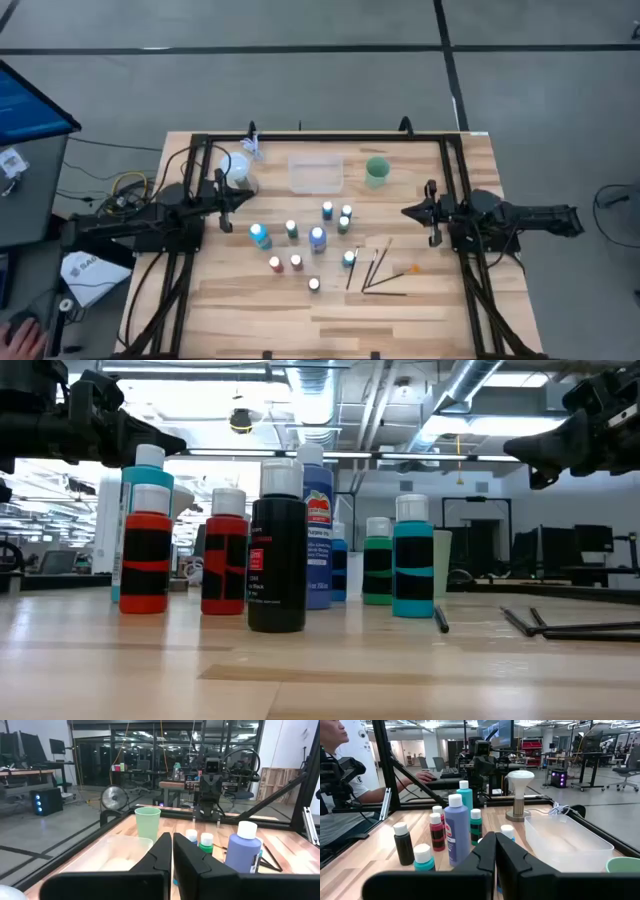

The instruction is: Pick & Place Paint Supplies

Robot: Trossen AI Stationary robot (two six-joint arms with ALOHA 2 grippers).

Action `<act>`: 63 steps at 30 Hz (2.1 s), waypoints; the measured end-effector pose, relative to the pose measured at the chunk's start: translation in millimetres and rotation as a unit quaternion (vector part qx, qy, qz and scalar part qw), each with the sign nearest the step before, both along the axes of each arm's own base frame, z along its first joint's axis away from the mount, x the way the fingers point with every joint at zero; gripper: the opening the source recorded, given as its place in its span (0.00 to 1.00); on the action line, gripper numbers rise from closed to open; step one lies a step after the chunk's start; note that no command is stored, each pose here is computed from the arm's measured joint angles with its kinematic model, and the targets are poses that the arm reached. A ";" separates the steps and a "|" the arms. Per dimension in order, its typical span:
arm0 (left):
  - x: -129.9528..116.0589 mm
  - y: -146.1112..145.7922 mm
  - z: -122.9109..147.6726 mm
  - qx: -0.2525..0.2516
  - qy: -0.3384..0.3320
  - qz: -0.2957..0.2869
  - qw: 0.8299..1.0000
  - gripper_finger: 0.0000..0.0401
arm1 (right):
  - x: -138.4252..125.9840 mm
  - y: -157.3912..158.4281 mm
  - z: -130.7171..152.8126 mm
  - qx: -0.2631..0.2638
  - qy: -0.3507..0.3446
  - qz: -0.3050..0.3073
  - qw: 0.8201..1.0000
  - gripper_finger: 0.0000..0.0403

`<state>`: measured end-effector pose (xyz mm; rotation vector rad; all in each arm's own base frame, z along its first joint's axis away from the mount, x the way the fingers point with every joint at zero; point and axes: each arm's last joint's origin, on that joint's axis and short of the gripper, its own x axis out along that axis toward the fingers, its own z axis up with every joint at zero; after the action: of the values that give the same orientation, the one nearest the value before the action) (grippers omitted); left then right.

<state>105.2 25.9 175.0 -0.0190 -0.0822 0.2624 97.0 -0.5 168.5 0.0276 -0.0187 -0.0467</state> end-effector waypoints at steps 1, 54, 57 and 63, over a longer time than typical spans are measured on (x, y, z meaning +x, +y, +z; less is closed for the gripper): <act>0.0 0.0 0.2 0.000 -0.001 0.000 1.000 0.00 | 0.0 0.0 0.0 0.000 0.000 0.000 1.000 0.01; 0.0 0.0 0.4 0.001 -0.002 0.000 1.000 0.00 | 0.0 -0.2 0.1 -0.065 0.003 -0.002 0.998 0.01; 0.0 0.0 0.5 0.001 -0.002 0.000 1.000 0.00 | 0.0 -0.2 0.1 -0.142 0.007 -0.004 0.990 0.01; -0.1 0.0 0.7 0.001 -0.003 0.000 1.000 0.00 | 0.0 -0.2 0.1 -0.173 0.008 -0.004 0.985 0.01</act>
<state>105.1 26.0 175.7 -0.0184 -0.0886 0.2623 97.0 -0.7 168.7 -0.3207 -0.0107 -0.0518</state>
